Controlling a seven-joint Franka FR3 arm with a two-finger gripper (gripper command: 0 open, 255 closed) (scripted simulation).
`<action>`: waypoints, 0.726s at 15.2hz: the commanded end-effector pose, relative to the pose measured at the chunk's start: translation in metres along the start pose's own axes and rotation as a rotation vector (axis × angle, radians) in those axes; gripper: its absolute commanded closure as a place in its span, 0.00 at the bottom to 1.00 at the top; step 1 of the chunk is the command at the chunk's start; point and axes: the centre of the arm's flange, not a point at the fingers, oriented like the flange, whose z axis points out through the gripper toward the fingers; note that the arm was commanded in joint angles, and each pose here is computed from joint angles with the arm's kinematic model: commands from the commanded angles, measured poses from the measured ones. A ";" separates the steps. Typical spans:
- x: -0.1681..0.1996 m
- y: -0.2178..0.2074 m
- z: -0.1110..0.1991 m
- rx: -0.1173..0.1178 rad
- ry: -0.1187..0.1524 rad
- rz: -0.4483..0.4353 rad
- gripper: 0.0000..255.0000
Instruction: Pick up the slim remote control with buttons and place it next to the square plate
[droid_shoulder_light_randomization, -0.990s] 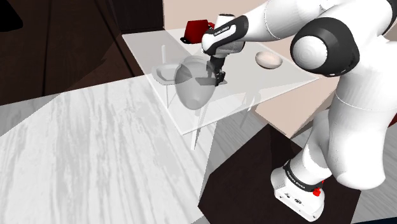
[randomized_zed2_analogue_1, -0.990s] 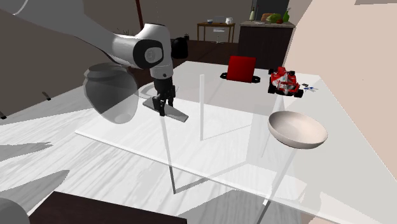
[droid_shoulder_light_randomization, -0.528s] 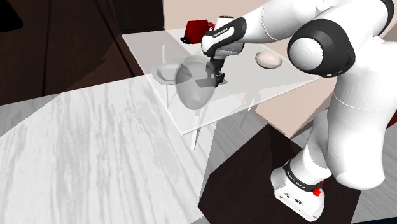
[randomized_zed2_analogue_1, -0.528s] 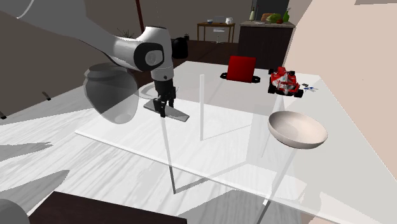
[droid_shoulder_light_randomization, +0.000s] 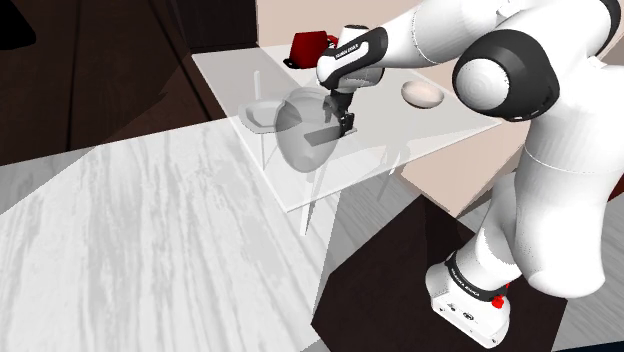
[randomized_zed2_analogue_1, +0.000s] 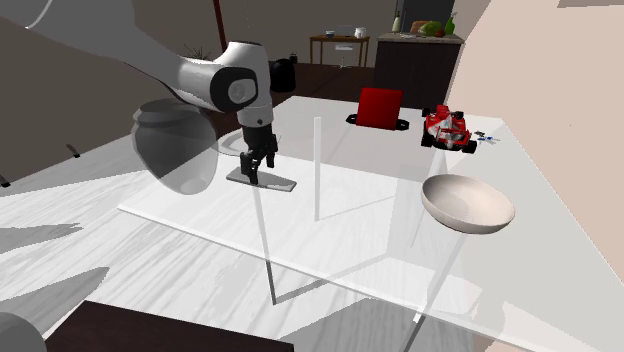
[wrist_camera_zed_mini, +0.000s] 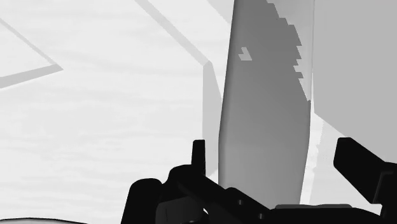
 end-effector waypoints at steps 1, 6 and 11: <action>0.001 -0.001 -0.008 0.012 -0.006 -0.003 0.00; 0.001 0.000 -0.044 0.012 -0.006 -0.003 0.00; 0.001 0.000 -0.044 0.012 -0.006 -0.003 0.00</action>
